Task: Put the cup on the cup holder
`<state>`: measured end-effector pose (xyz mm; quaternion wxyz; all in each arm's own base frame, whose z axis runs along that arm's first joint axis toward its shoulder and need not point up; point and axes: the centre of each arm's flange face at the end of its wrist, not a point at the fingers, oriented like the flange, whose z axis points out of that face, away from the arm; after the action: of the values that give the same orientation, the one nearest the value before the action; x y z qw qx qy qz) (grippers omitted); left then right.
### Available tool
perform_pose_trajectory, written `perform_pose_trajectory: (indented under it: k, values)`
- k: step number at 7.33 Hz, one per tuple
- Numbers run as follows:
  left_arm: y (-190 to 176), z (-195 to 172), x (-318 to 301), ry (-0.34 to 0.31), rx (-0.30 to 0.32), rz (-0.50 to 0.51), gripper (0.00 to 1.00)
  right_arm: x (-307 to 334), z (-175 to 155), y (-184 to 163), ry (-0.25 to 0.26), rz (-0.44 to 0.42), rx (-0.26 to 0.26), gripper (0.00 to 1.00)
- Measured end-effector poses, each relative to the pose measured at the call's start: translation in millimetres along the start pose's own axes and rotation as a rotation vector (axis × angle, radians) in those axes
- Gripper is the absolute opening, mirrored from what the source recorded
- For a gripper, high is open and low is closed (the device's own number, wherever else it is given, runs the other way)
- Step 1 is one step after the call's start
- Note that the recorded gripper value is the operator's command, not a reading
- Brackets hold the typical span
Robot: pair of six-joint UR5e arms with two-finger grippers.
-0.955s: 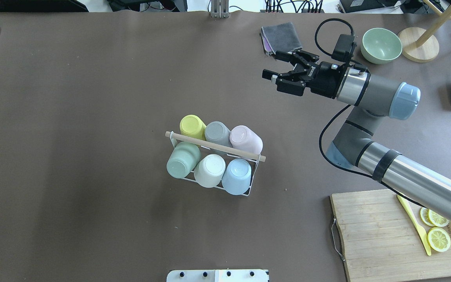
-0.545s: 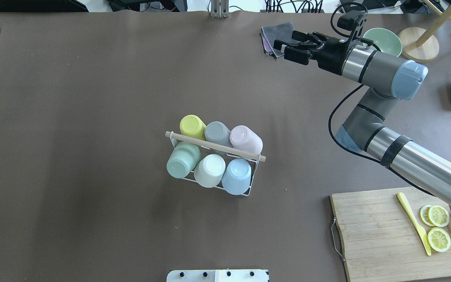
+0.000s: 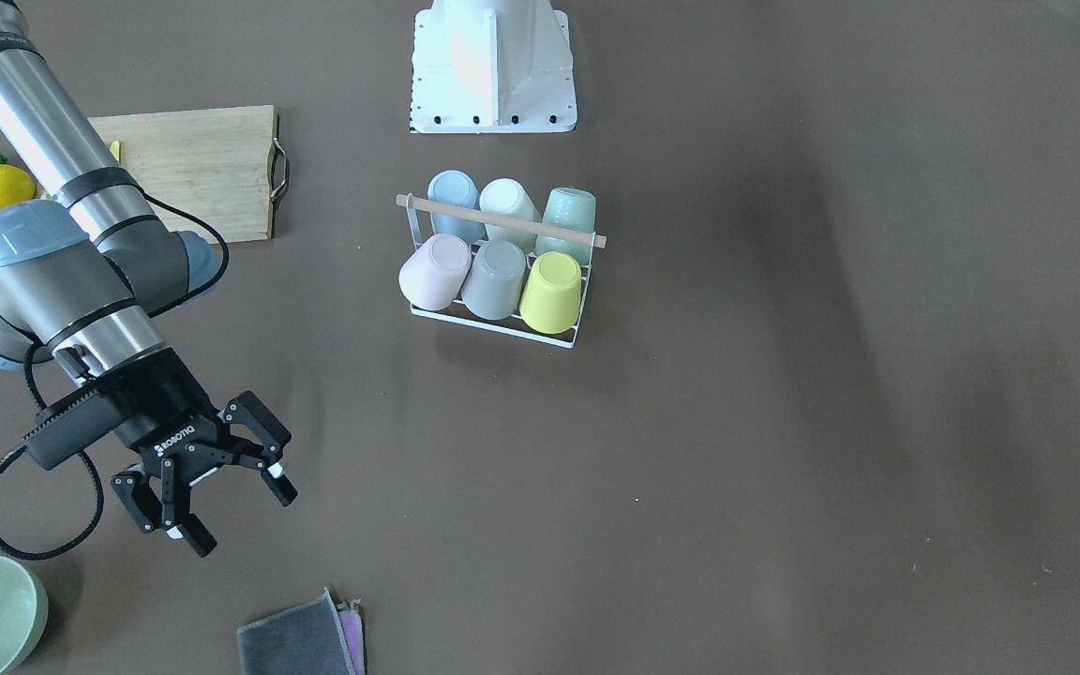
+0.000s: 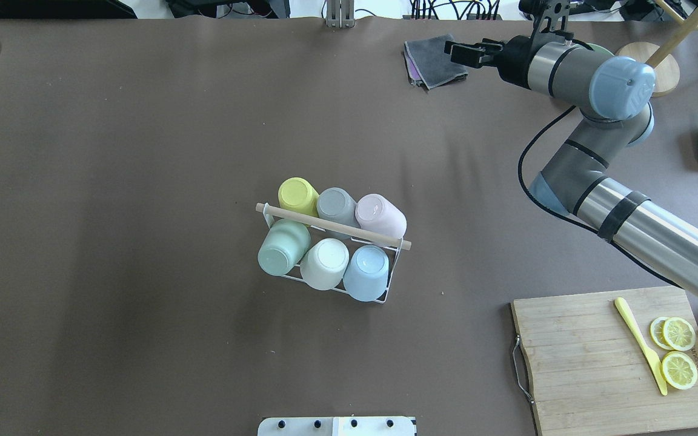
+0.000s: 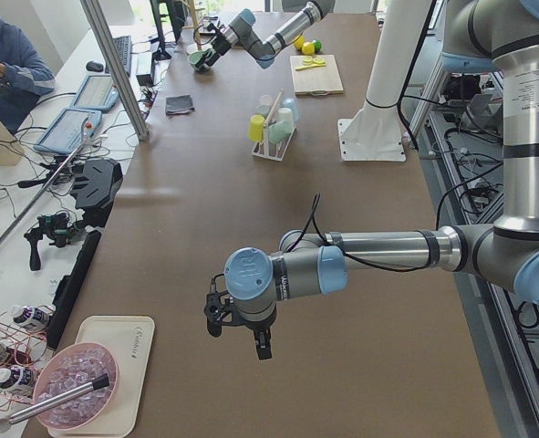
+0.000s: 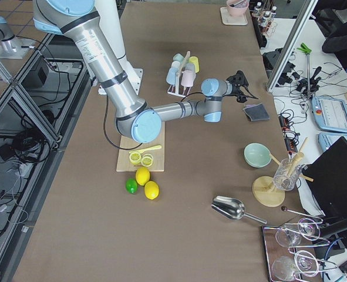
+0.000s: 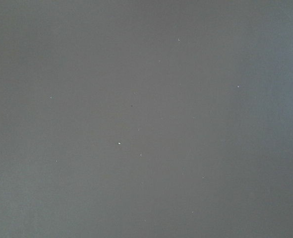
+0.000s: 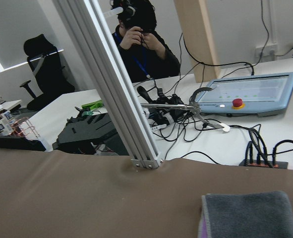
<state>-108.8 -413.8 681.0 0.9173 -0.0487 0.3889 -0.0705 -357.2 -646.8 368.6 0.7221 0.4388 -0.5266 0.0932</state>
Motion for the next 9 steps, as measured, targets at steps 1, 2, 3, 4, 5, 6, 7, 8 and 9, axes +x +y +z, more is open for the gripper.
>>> perform_pose_trajectory:
  k: [1, 2, 3, 4, 5, 6, 7, 8, 9]
  values:
    - [0.0, -0.1, 0.1, 0.000, 0.000, 0.000, 0.98, 17.8, 3.8, -11.8, 0.091, 0.017, -0.030, 1.00]
    - [0.0, -0.1, 0.1, 0.000, 0.000, 0.000, 0.98, 29.0, 6.2, -21.1, 0.176, 0.035, -0.078, 1.00]
    - [0.0, -0.1, 0.1, -0.001, 0.000, 0.000, 0.98, 26.8, 4.6, -26.6, 0.251, 0.058, -0.152, 1.00]
    - [0.0, -0.1, 0.1, -0.001, 0.000, 0.000, 0.98, 19.8, -4.0, -27.4, 0.310, 0.084, -0.237, 1.00]
    - [0.0, 0.0, -0.1, -0.001, 0.000, 0.000, 0.98, 19.7, -17.3, -20.8, 0.347, 0.109, -0.315, 1.00]
    - [0.0, 0.1, -0.2, -0.001, 0.000, 0.000, 0.98, 32.2, -33.3, -6.1, 0.369, 0.134, -0.389, 1.00]
    - [0.0, 0.1, -0.3, -0.001, 0.000, 0.000, 0.98, 58.4, -53.6, 12.2, 0.384, 0.153, -0.462, 1.00]
    - [0.0, 0.1, -0.3, -0.001, 0.000, 0.000, 0.98, 89.9, -75.8, 27.0, 0.394, 0.151, -0.526, 1.00]
    - [0.0, 0.1, -0.3, -0.001, 0.000, -0.001, 0.98, 114.8, -95.3, 33.0, 0.401, 0.141, -0.582, 1.00]
